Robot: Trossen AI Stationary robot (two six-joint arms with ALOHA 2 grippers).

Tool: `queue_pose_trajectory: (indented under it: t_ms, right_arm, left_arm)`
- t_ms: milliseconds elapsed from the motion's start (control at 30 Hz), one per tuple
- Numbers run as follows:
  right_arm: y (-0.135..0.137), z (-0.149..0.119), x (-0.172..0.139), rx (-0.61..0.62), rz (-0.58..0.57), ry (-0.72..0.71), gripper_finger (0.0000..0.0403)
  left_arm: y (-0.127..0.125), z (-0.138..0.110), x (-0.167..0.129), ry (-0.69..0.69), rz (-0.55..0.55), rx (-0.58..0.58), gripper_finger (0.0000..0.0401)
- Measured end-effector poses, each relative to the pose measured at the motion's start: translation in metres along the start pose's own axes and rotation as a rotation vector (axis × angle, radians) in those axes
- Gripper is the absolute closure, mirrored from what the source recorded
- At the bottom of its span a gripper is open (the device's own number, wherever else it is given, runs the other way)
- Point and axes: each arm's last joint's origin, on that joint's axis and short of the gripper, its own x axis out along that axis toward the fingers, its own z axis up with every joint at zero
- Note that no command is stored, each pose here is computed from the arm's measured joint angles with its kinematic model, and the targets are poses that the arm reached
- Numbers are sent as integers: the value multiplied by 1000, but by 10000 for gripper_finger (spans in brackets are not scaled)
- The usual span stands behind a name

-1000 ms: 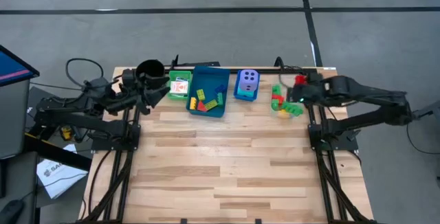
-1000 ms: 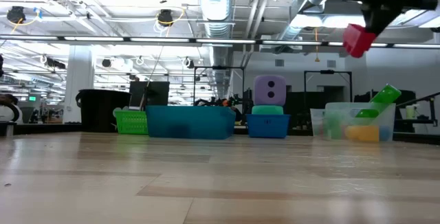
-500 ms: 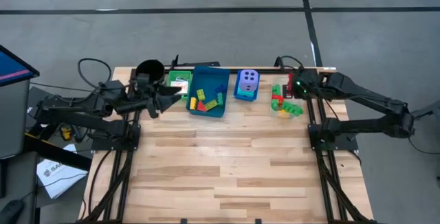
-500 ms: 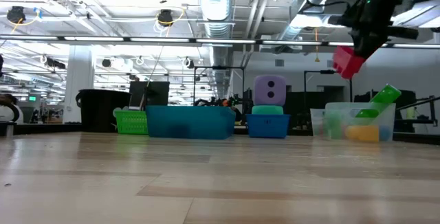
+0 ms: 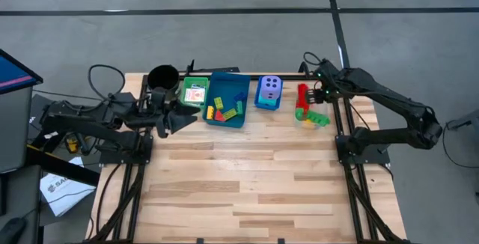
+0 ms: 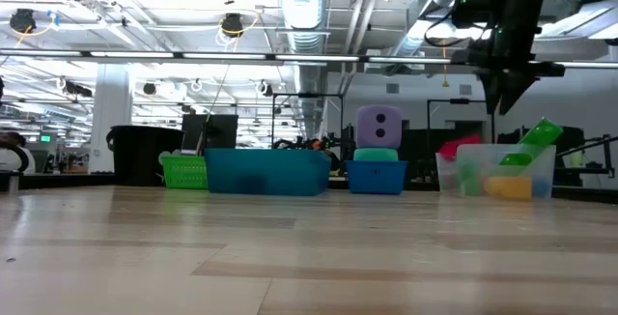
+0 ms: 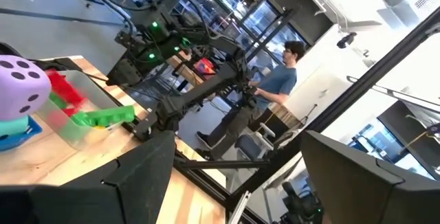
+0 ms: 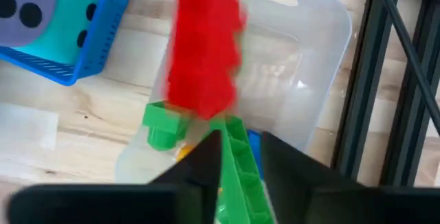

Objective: Pick & Place Toys
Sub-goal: Put the large red game piece into the transparent bin, then return to Home Position

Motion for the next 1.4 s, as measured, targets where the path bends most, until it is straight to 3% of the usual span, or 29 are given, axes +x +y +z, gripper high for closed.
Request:
queue_pose_trajectory:
  t_ms: [200,300,433,600,667,767,933,1100,1300,1400]
  right_arm:
    - [-3,1,-2,7,7,-7,197]
    - [-3,-5,-13,-40,76,-42,155]
    - [7,-26,-42,-161,297,-137,140]
    - [13,-68,-94,-341,685,-299,139]
    - [13,-84,-111,-347,831,-329,139]
    - [16,-103,-128,-326,941,-408,139]
    - [27,-151,-111,-338,968,-514,139]
    - [22,-203,-63,-338,964,-329,151]
    - [14,-232,-32,-351,919,-284,174]
    - [10,-237,-26,-376,908,-276,185]
  left_arm:
    - [-1,-1,0,6,-6,-1,91]
    - [-1,-1,-1,6,-7,7,91]
    - [-1,-1,-1,5,-7,34,91]
    - [-3,-1,-6,13,-17,159,91]
    - [-2,-2,-10,40,-7,191,91]
    - [3,-6,-18,105,34,213,91]
    - [14,-16,-29,220,165,204,91]
    - [22,-31,-35,302,265,216,91]
    - [55,-87,-40,406,307,156,91]
    - [72,-119,-42,414,259,96,91]
